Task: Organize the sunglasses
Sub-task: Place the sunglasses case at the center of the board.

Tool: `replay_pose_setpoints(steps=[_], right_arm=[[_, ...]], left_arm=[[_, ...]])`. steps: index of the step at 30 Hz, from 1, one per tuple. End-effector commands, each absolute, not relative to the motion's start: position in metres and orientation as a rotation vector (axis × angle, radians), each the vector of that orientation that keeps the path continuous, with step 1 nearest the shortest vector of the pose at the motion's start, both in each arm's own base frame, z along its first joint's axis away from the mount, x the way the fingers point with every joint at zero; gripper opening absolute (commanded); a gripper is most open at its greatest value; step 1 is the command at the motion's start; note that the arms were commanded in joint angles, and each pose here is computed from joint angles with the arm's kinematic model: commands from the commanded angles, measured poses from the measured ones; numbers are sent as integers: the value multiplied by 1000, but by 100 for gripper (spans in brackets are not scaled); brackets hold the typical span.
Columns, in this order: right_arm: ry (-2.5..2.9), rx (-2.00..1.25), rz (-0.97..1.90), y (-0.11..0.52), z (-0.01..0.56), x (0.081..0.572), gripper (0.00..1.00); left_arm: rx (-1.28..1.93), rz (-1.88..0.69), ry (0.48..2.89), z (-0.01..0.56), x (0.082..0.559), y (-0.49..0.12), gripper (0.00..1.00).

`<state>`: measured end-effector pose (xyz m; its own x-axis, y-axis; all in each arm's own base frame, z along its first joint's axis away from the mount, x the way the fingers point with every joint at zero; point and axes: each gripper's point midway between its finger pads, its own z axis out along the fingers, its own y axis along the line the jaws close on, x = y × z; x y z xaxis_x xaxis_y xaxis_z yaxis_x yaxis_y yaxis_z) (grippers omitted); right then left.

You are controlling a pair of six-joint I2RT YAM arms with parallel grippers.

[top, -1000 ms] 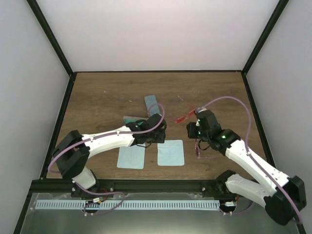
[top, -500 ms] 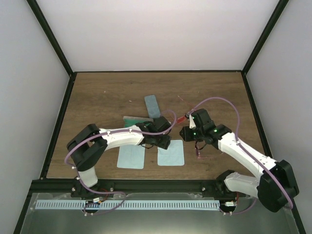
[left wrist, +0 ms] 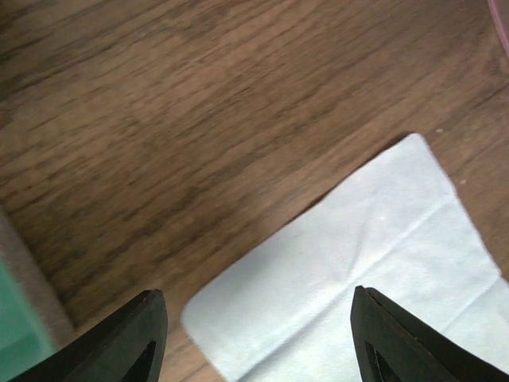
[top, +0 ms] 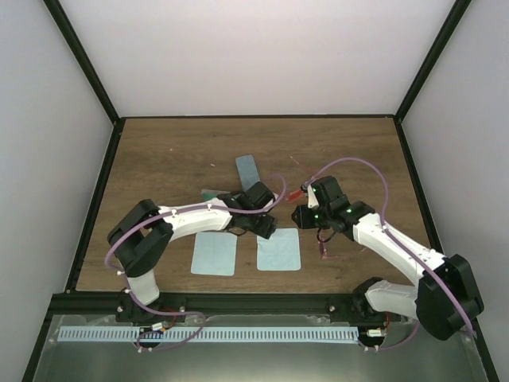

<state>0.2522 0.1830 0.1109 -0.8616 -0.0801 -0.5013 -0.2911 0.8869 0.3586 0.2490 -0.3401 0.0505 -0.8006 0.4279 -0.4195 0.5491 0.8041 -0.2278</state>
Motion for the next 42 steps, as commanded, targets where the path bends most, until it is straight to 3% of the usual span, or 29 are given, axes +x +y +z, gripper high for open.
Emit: replay_pose_setpoints(steps=[1, 12, 27, 36, 42], right_arm=[[2538, -283, 601, 185, 120, 260, 30], [2548, -278, 605, 187, 121, 263, 31], [2561, -282, 596, 187, 115, 263, 31], [2570, -286, 583, 184, 111, 261, 31], [2570, -287, 571, 182, 110, 261, 31]], left_arm=[[786, -485, 2634, 54, 253, -326, 64], [887, -544, 2667, 41, 245, -329, 37], [912, -386, 2723, 13, 241, -305, 38], [909, -386, 2716, 13, 246, -310, 34], [913, -402, 2716, 13, 250, -318, 25]])
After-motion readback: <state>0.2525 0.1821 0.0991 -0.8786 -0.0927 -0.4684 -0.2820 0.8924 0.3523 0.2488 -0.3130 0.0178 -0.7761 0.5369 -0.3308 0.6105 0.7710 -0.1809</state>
